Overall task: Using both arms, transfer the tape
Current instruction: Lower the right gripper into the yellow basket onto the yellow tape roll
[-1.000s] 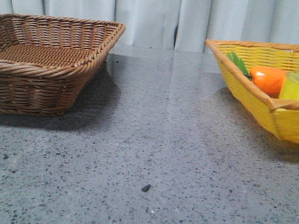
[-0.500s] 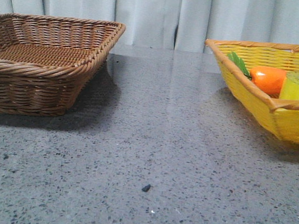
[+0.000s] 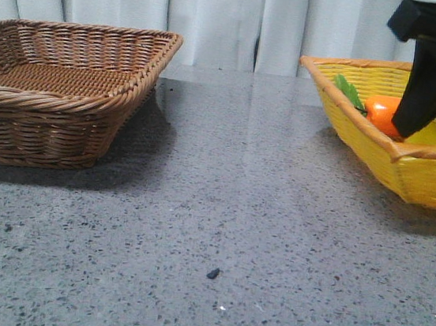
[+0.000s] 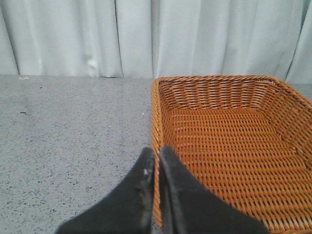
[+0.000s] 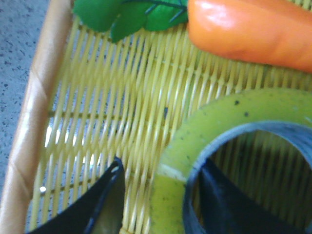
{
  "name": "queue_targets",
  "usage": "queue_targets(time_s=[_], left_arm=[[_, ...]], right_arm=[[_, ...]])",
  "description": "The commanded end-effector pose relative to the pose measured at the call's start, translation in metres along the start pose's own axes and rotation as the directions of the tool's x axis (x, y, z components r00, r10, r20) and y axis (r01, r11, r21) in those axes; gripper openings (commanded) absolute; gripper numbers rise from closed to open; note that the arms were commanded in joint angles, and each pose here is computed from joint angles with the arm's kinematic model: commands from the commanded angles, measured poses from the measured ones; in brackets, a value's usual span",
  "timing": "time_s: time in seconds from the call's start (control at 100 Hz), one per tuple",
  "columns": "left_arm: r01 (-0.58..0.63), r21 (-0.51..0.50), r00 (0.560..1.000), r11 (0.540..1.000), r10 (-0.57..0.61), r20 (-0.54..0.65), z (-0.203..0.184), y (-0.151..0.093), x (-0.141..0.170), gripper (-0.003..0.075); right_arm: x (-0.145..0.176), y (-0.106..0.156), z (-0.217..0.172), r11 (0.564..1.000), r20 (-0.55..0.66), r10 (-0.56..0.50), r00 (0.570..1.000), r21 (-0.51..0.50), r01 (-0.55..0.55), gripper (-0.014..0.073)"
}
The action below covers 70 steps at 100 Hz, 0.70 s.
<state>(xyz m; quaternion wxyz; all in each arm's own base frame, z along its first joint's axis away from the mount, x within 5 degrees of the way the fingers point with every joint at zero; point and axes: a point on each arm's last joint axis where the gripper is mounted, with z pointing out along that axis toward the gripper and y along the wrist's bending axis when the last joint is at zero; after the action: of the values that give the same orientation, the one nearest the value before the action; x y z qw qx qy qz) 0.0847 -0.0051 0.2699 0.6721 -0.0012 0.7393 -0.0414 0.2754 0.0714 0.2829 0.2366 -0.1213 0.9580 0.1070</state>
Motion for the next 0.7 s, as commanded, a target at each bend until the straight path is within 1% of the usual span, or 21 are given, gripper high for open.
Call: queue_targets(time_s=[0.0, 0.29, 0.34, 0.39, 0.51, 0.56, 0.69], left_arm=[[0.012, 0.009, 0.994, 1.000, -0.013, 0.106, 0.000, -0.001, -0.019, -0.0021], [0.012, 0.010, 0.990, 1.000, -0.013, 0.142, 0.000, -0.001, -0.022, -0.0021], [0.012, 0.010, 0.990, 1.000, -0.013, 0.142, 0.000, -0.001, -0.022, -0.0021], [0.012, 0.010, 0.990, 1.000, -0.013, 0.142, 0.000, -0.001, -0.022, -0.0021], [0.012, 0.010, 0.990, 1.000, -0.013, 0.142, 0.000, -0.001, -0.022, -0.0021], [0.012, 0.010, 0.990, 1.000, -0.013, 0.142, 0.000, -0.001, -0.022, -0.0021], [0.012, 0.010, 0.990, 1.000, -0.013, 0.142, 0.000, -0.001, -0.022, -0.0021]], right_arm=[[-0.012, 0.000, -0.009, 1.000, 0.080, -0.014, 0.997, 0.009, 0.014, 0.0279], [-0.012, -0.003, 0.007, 1.000, 0.034, -0.010, 0.999, 0.011, 0.009, 0.0268], [-0.012, -0.003, 0.009, 1.000, 0.028, -0.009, 1.000, 0.011, 0.008, 0.0234], [-0.012, -0.003, 0.009, 1.000, 0.031, -0.010, 0.999, 0.013, 0.010, 0.0178], [-0.012, -0.003, 0.009, 1.000, 0.030, -0.010, 0.999, 0.013, 0.010, -0.0008], [-0.012, -0.003, 0.009, 1.000, 0.030, -0.010, 0.999, 0.013, 0.010, -0.0070], [-0.013, -0.003, 0.008, 1.000, 0.031, -0.011, 0.999, 0.012, 0.011, -0.0073]])
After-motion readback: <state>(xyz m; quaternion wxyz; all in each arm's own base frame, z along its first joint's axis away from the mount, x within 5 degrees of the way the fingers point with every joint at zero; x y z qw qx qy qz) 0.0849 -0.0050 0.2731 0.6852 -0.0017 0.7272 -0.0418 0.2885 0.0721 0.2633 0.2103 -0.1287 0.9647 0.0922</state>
